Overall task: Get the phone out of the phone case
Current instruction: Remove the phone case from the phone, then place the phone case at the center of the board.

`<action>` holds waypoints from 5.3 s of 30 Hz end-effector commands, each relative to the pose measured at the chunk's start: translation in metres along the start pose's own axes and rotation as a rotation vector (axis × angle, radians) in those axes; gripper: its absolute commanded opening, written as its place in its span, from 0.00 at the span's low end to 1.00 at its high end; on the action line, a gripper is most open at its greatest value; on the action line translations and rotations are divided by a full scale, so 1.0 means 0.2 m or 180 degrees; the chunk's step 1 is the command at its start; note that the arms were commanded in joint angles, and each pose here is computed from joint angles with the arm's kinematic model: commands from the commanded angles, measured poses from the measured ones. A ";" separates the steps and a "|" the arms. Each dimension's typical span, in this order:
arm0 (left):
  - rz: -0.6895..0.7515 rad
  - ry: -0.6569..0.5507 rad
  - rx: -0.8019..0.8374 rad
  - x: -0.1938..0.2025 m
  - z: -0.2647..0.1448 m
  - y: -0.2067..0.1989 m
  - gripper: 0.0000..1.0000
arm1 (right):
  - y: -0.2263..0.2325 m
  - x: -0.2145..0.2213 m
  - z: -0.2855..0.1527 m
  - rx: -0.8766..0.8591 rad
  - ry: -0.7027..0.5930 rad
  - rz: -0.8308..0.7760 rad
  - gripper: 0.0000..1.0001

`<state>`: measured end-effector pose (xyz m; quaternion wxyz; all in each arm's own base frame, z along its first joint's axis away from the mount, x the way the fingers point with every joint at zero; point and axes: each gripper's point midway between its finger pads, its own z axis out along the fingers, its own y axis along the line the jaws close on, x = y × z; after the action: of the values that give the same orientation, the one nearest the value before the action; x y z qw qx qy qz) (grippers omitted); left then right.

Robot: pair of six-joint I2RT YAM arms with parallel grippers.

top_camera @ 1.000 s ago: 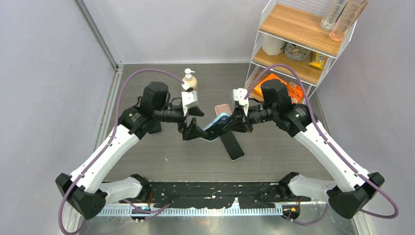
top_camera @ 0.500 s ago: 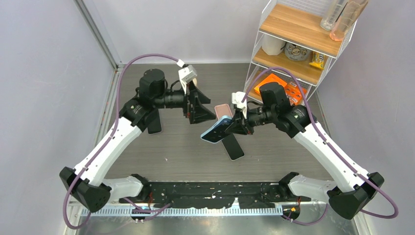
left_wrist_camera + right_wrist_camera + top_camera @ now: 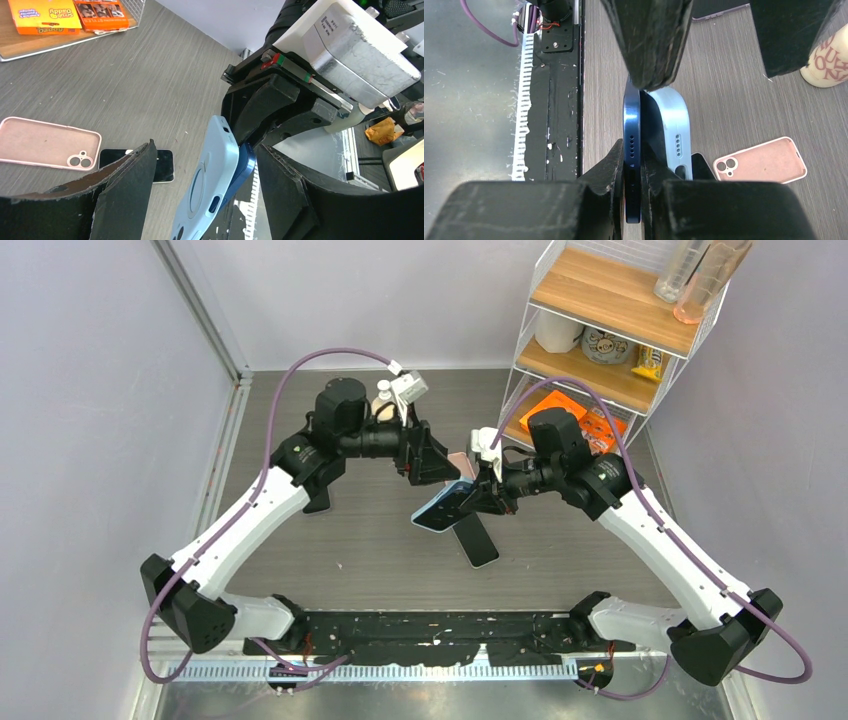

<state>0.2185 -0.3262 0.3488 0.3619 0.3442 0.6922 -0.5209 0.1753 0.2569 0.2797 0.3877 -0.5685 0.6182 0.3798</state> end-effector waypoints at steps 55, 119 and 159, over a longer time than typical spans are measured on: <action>0.0017 0.0695 0.0512 0.43 0.22 -0.07 0.63 | -0.10 -0.21 -0.11 0.0487 -0.0277 -0.0367 0.05; -0.2701 0.0227 -0.1711 0.75 0.00 1.64 0.37 | -0.11 0.01 -0.27 0.0862 -0.0280 -0.0121 0.05; -0.0108 0.0433 -0.0798 0.64 -0.48 0.64 0.89 | -0.04 0.37 0.28 -0.0728 0.0556 0.0484 0.05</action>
<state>0.2818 -0.1818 0.1857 0.3426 0.2429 0.8286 -0.3702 0.1832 0.2590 0.1700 0.2394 -0.5701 0.6840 0.3871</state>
